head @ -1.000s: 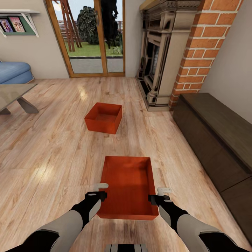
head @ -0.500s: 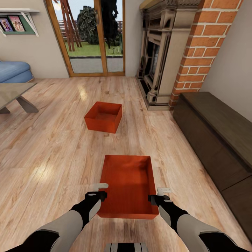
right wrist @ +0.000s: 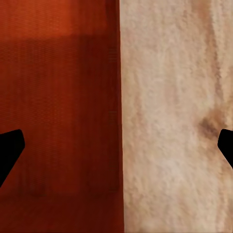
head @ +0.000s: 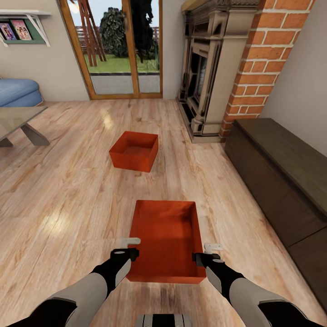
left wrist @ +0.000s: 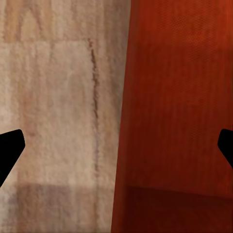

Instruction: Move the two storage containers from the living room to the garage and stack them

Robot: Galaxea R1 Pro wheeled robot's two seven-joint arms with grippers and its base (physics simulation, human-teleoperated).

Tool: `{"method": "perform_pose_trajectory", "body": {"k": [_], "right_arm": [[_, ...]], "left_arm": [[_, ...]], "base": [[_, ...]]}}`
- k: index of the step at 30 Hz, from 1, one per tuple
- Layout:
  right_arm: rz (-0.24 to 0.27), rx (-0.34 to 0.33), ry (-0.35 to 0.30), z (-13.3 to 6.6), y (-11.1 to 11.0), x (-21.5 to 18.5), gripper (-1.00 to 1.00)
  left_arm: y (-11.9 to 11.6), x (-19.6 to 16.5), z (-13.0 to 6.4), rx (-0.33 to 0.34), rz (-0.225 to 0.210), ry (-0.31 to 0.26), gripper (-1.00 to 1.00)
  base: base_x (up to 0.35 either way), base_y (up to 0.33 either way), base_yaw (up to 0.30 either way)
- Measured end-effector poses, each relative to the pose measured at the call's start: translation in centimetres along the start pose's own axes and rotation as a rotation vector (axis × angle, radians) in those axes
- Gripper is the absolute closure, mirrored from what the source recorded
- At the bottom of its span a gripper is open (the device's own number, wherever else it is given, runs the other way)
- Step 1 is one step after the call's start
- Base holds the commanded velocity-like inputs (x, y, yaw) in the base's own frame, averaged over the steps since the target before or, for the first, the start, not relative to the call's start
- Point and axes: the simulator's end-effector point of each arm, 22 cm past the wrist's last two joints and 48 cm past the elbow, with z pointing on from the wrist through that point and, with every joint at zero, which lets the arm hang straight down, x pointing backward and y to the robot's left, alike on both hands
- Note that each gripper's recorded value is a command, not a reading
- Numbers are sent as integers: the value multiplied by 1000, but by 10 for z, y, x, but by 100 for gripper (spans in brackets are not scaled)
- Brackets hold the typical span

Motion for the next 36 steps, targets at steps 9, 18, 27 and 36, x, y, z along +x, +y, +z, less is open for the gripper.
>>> {"method": "perform_pose_trajectory", "body": {"k": [9, 18, 27, 36], "right_arm": [[0, -2, -1, 9, 0, 8, -100], [0, -2, -1, 14, -1, 13, -100], [0, -3, 20, 27, -1, 30, -100], [-4, -4, 26, 29, -1, 34, -100]], "left_arm": [[-1, 7, 9, 0, 0, 0, -100], [-1, 12, 14, 0, 0, 0, -100], [-3, 29, 28, 0, 2, 20, -100], [-3, 34, 31, 0, 3, 29, -100]], "base": [[0, 0, 0], [0, 0, 0], [0, 0, 0], [0, 0, 0]]}}
